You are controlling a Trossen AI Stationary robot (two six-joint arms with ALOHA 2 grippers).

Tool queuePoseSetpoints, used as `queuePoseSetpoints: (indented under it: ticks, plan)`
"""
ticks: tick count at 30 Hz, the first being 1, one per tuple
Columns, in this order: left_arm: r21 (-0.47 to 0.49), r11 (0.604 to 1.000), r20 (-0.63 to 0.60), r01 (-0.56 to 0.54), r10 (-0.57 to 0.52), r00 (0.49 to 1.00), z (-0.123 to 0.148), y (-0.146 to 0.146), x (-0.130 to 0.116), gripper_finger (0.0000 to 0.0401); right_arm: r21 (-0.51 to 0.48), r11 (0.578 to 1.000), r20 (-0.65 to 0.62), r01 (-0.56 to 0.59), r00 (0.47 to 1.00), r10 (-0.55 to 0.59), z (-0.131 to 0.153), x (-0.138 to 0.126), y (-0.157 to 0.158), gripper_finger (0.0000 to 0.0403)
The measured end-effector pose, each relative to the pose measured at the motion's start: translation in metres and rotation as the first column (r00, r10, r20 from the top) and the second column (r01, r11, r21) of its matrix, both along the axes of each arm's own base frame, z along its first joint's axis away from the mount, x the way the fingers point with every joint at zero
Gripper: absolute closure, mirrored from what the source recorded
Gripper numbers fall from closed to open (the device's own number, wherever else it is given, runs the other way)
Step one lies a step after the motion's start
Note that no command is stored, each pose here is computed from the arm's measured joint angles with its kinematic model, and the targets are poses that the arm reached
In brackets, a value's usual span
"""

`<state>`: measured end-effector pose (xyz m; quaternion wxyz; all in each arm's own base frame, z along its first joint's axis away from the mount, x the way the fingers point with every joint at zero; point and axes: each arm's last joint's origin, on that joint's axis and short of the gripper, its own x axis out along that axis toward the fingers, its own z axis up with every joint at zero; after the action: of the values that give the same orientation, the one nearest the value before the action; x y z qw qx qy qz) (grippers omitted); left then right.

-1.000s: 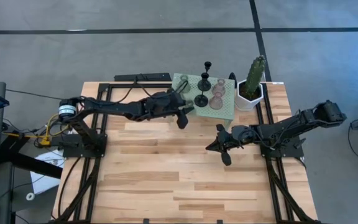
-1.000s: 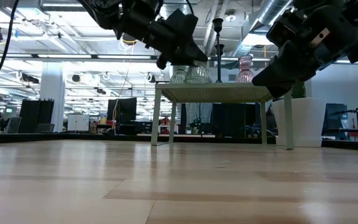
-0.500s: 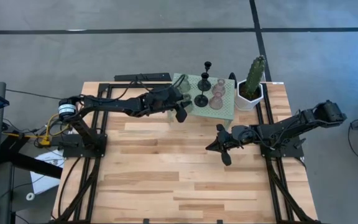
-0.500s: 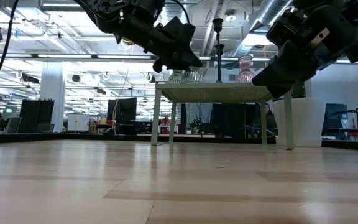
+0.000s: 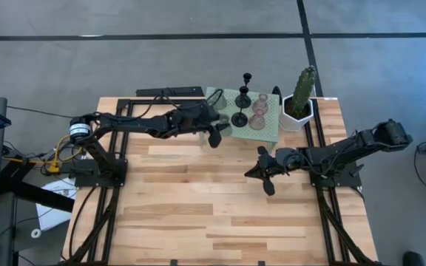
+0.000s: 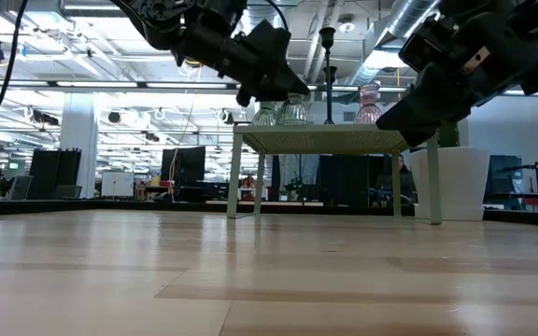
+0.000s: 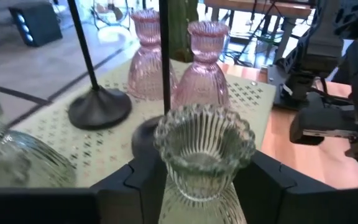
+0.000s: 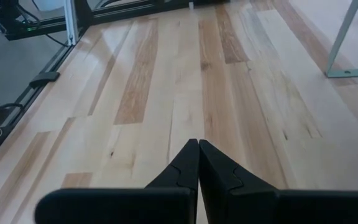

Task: Pick & Place candle stick holders
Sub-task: Put the green glass candle holder on the shelf

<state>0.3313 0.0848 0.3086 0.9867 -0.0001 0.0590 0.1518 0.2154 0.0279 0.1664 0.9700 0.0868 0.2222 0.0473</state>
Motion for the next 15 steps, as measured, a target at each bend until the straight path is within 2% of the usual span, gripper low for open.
queuePoseSetpoints:
  ticks: [10, 15]
  plan:
    - [0.039, 0.998, 0.035, -0.041, 0.04, 0.999, 0.002, 0.002, 0.002, 0.0218, 0.0, 1.0, 0.001, 0.001, 1.0, -0.001, 0.0, 0.0, 0.0, 0.0403]
    - [0.068, 0.997, 0.027, -0.038, 0.036, 0.999, -0.008, 0.004, 0.011, 0.0217, 0.0, 1.0, 0.003, -0.001, 1.0, 0.001, 0.0, 0.0, 0.0, 0.0403]
